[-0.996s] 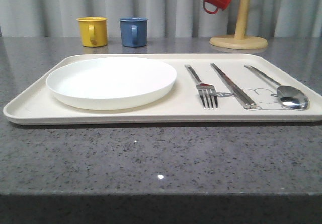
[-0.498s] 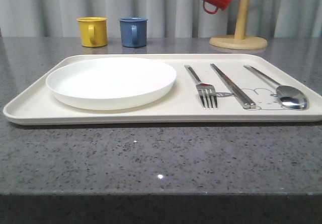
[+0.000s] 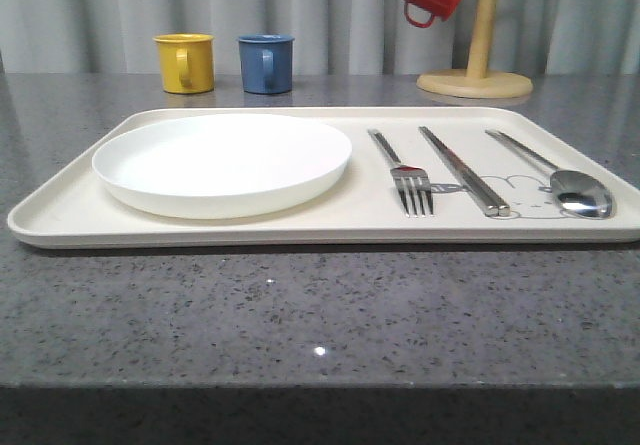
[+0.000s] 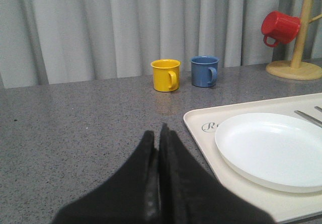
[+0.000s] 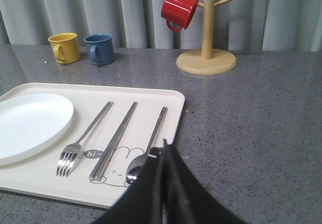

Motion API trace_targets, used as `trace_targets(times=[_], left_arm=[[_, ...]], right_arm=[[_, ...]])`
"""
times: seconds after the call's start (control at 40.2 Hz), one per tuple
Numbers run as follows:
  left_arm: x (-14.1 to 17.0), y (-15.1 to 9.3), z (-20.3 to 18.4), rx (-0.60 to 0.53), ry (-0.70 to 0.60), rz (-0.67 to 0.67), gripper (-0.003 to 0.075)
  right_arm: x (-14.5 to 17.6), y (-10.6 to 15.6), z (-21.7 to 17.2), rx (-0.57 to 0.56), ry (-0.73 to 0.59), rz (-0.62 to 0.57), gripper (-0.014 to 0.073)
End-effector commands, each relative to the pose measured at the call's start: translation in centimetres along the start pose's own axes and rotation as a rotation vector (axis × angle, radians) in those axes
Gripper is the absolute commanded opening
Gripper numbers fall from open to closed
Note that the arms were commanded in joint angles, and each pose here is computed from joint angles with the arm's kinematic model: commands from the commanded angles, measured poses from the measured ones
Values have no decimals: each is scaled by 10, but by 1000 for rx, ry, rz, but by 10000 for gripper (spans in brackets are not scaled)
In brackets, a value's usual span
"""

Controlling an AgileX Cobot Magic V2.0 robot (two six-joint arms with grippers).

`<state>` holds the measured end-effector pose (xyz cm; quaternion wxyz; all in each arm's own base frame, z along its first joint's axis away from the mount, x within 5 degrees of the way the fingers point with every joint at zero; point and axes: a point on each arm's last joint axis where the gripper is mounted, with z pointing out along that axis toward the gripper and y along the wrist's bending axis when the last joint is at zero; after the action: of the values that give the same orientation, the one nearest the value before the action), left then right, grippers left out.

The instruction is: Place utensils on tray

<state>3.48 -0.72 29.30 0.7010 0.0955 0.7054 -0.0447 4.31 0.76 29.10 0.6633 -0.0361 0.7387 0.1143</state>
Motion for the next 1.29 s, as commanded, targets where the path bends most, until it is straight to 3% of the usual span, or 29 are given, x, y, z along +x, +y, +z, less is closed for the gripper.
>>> trace_targets(times=[0.0, 0.473, 0.821, 1.045, 1.269], left_arm=[[-15, 1, -1, -5, -90, -11, -18], [-11, 1, -3, -20, -116, -8, -18], [44, 5, 7, -199, -90, -7, -18], [84, 5, 19, -214, -72, -9, -18], [86, 5, 19, -213, -52, -11, -18]], right_arm=[[-14, 2, -2, -11, -92, -25, -69], [-14, 2, -2, -11, -92, -25, -69], [-15, 2, -2, -12, -93, -25, -69], [-15, 2, -2, -12, -93, -25, -69], [-15, 2, -2, -12, -94, -25, -69]])
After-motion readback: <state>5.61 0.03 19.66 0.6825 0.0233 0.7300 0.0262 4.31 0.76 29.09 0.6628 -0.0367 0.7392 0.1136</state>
